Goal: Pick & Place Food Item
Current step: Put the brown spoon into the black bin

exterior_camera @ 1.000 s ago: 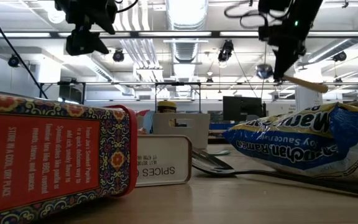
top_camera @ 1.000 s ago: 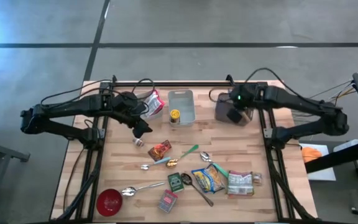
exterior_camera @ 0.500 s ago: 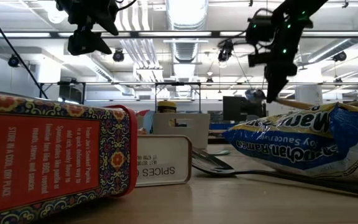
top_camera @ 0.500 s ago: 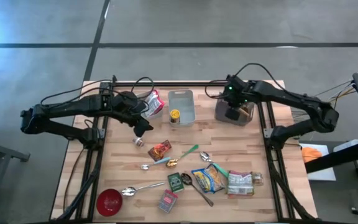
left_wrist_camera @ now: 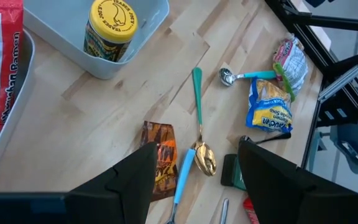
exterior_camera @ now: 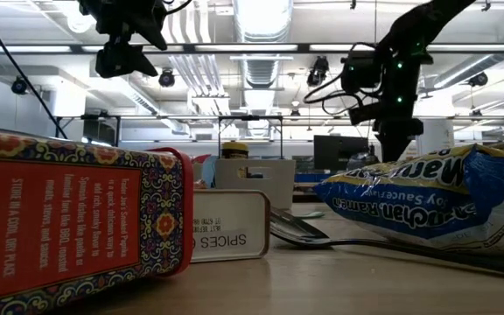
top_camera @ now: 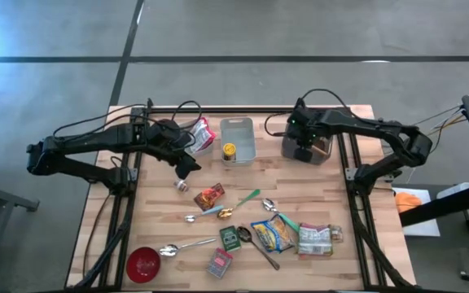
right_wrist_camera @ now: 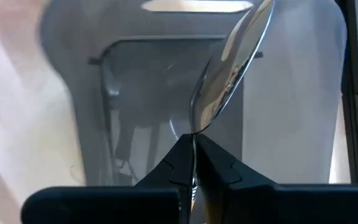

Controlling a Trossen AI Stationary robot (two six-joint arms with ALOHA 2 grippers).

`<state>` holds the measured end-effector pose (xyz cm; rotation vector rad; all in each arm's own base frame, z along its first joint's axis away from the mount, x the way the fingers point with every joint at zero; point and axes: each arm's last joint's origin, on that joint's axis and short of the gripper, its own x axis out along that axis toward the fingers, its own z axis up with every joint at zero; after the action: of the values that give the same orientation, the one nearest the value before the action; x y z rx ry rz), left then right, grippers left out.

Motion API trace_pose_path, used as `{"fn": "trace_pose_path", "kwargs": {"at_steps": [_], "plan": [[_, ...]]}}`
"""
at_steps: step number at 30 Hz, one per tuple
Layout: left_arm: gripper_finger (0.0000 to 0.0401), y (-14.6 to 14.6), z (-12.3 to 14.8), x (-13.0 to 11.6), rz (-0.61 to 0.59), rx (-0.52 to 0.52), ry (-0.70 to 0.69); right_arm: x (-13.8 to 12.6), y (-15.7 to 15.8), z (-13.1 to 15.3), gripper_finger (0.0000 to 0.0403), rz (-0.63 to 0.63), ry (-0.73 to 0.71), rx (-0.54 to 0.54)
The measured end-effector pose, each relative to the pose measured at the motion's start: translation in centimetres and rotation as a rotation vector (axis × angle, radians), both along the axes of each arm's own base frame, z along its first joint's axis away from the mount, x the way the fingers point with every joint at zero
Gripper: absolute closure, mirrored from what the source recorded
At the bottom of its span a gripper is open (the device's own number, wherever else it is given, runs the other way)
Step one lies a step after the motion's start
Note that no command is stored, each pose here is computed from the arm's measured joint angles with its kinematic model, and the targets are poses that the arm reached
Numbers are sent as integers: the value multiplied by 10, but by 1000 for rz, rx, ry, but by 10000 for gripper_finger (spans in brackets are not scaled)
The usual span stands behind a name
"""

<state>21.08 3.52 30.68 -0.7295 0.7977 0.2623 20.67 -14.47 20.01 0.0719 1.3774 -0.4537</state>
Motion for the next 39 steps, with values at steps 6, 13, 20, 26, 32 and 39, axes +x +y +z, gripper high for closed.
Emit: {"fn": "trace_pose_path", "kwargs": {"at_steps": [6,13,20,26,32,39], "plan": [[173,0,0,0,0,0,0,-1,-6,-10,395,-36,-41,-23],[173,0,0,0,2,-2,0,-3,-5,-33,395,-123,6,44],[173,0,0,0,12,-10,1,-1,-6,-46,395,-199,37,80],[173,0,0,0,13,-12,1,-1,-6,-49,395,-202,47,86],[173,0,0,0,14,-12,1,-1,-5,-47,394,-202,37,95],[173,0,0,0,13,-12,1,-1,-2,-47,392,-261,-25,207]]}}
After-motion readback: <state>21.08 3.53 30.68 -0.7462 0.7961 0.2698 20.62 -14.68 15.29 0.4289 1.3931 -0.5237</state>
